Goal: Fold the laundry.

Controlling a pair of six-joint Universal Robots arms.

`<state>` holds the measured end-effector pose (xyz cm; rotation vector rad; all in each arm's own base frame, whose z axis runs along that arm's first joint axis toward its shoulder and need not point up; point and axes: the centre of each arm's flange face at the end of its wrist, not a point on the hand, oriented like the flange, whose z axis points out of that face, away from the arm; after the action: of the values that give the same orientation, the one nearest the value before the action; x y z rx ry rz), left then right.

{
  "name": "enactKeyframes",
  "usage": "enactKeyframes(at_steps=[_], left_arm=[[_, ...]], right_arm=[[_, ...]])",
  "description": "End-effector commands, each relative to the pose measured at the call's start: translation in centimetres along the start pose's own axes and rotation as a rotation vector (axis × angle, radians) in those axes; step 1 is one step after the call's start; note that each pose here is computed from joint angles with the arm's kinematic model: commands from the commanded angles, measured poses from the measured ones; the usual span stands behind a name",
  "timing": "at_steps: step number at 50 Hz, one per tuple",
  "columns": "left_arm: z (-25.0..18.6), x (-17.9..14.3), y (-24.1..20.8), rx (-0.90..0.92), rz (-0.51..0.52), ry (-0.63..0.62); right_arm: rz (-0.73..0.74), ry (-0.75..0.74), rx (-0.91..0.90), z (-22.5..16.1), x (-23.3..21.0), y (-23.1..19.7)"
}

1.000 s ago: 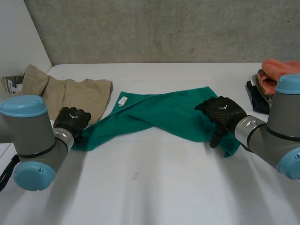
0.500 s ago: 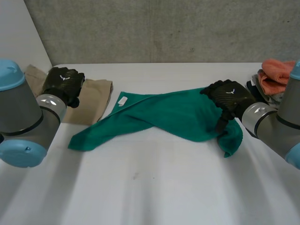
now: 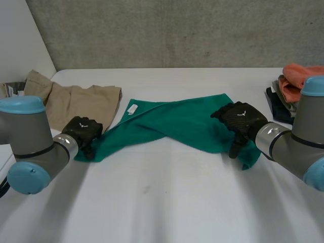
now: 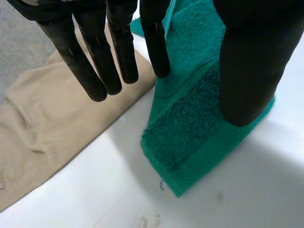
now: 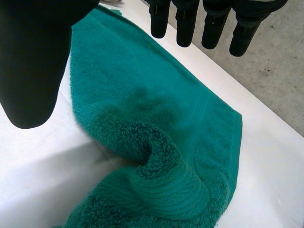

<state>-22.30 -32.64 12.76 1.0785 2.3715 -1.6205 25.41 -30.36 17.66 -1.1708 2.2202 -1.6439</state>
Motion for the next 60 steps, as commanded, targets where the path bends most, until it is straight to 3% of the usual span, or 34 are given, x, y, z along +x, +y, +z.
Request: enactKeyframes(at_steps=[1,5,11,15,20,28,32,37,46,50,55,60], left_arm=[[0.3,0.0,-0.1,0.01,0.021,-0.01],[0.0,-1.2,-1.3,0.047,0.022,-0.098],[-5.3,-3.9,-9.7,0.347,0.02,-0.24],[-9.1,-3.9,-12.7,0.444,0.012,-0.24],[-13.9,-2.2,-15.0,0.529,0.048,-0.151],[-20.5,-0.2,-16.2,0.657,0.089,-0.049],[-22.0,0.7,-15.9,0.689,0.1,-0.022],[-22.5,0.6,-15.9,0.707,0.099,-0.039],[-22.9,-0.4,-16.2,0.718,0.09,-0.086],[-22.6,-1.0,-16.4,0.724,0.09,-0.103],[-21.6,-2.2,-17.2,0.745,0.089,-0.147],[-20.0,-3.6,-18.0,0.753,0.085,-0.198]], right_arm=[[-0.003,0.011,0.01,0.0,0.2,-0.1],[-0.006,0.016,0.026,-0.1,0.3,-0.6],[-0.028,0.036,0.099,0.0,1.2,-2.9],[-0.035,0.034,0.163,1.1,1.9,-5.1],[-0.039,-0.07,0.22,3.8,0.9,-7.1],[-0.083,-0.165,0.345,10.1,-2.1,-6.9],[-0.043,-0.263,0.368,12.7,-5.9,-5.2],[-0.009,-0.432,0.314,12.9,-10.3,-2.7],[0.008,-0.572,0.307,11.8,-11.9,-2.3],[-0.019,-0.44,0.39,12.3,-9.1,-4.8],[0.033,-0.005,0.546,12.4,-0.9,-10.0],[0.069,0.289,0.626,10.0,5.7,-13.1]])
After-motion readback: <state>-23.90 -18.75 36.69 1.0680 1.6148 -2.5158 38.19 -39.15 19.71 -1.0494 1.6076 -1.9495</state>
